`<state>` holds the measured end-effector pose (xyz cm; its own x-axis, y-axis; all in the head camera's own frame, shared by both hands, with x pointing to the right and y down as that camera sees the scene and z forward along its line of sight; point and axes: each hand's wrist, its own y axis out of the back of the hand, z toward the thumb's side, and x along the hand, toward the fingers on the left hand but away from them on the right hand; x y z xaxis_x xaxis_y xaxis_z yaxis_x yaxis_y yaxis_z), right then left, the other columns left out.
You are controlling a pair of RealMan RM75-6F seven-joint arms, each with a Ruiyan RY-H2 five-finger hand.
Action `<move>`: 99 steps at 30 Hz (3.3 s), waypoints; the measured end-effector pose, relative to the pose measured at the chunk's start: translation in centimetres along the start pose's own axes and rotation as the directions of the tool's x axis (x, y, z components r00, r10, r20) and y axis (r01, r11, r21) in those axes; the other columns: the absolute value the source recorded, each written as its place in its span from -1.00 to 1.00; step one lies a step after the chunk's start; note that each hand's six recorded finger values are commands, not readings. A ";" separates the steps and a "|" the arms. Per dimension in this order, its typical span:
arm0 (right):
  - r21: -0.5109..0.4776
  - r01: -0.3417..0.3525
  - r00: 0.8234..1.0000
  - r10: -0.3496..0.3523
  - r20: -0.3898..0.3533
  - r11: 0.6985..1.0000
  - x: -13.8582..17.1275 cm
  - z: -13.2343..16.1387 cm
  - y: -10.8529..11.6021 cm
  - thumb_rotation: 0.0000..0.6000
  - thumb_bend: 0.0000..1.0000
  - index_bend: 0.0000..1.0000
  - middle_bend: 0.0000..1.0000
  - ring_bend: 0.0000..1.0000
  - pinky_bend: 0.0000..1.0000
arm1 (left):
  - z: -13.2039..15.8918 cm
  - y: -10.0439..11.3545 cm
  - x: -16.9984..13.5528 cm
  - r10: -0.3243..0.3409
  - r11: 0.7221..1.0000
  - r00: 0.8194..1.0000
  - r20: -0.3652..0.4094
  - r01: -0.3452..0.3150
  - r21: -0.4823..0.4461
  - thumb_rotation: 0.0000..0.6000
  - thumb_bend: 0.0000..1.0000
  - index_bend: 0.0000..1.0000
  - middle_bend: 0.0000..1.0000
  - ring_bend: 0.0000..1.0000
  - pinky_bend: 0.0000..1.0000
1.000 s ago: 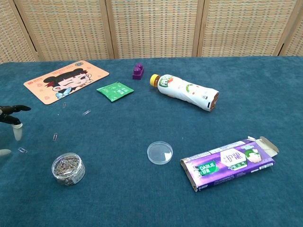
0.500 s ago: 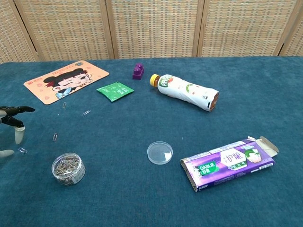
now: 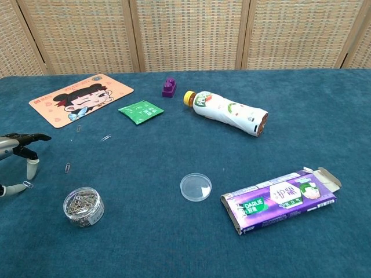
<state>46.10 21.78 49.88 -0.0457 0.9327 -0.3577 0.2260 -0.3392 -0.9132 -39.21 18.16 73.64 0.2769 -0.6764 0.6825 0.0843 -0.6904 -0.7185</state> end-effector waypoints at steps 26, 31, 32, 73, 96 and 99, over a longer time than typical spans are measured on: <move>-0.005 0.001 1.000 -0.001 0.001 1.000 0.0 -0.1 0.1 1.00 -1.00 -0.97 -1.00 -1.00 -1.00 | 0.8 -0.8 0.6 -0.032 0.999 0.999 -0.001 0.032 0.019 1.00 -0.17 0.20 -1.00 -1.00 -1.00; -0.005 -0.001 1.000 0.001 0.001 1.000 0.0 -0.1 0.0 1.00 -1.00 -0.97 -1.00 -1.00 -1.00 | 0.8 -0.9 0.6 -0.034 0.999 0.999 0.000 0.034 0.021 1.00 -0.05 0.33 -1.00 -1.00 -1.00; -0.005 -0.001 1.000 0.001 0.000 1.000 0.0 -0.1 0.0 1.00 -1.00 -0.97 -1.00 -1.00 -1.00 | 0.8 -0.9 0.5 -0.035 0.999 0.999 0.000 0.035 0.023 1.00 -0.03 0.35 -1.00 -1.00 -1.00; -0.019 0.003 1.000 -0.003 -0.001 1.000 0.1 -0.3 0.4 1.00 -1.00 -0.97 -1.00 -1.00 -1.00 | 11.6 3.1 -2.7 0.036 0.998 0.952 0.304 -0.051 0.040 1.00 0.01 0.39 -1.00 -1.00 -1.00; -0.020 0.006 1.000 -0.006 -0.006 1.000 0.2 -0.2 0.4 1.00 -1.00 -0.97 -1.00 -1.00 -1.00 | 11.0 5.6 -3.3 0.126 0.991 0.938 0.323 -0.106 -0.079 1.00 -0.45 -0.89 -1.00 -1.00 -1.00; -0.022 0.005 1.000 -0.005 -0.007 1.000 0.2 -0.1 0.4 1.00 -1.00 -0.97 -1.00 -1.00 -1.00 | 9.0 7.6 -4.0 0.191 0.980 0.942 0.275 -0.166 -0.112 1.00 -0.57 -0.96 -1.00 -1.00 -1.00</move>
<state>46.32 21.87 49.41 -0.0402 0.9353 -0.3515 0.2467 -0.3316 -0.9106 -31.05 17.94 64.30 0.5398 -0.6988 0.4694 -0.0708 -0.5933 -0.8019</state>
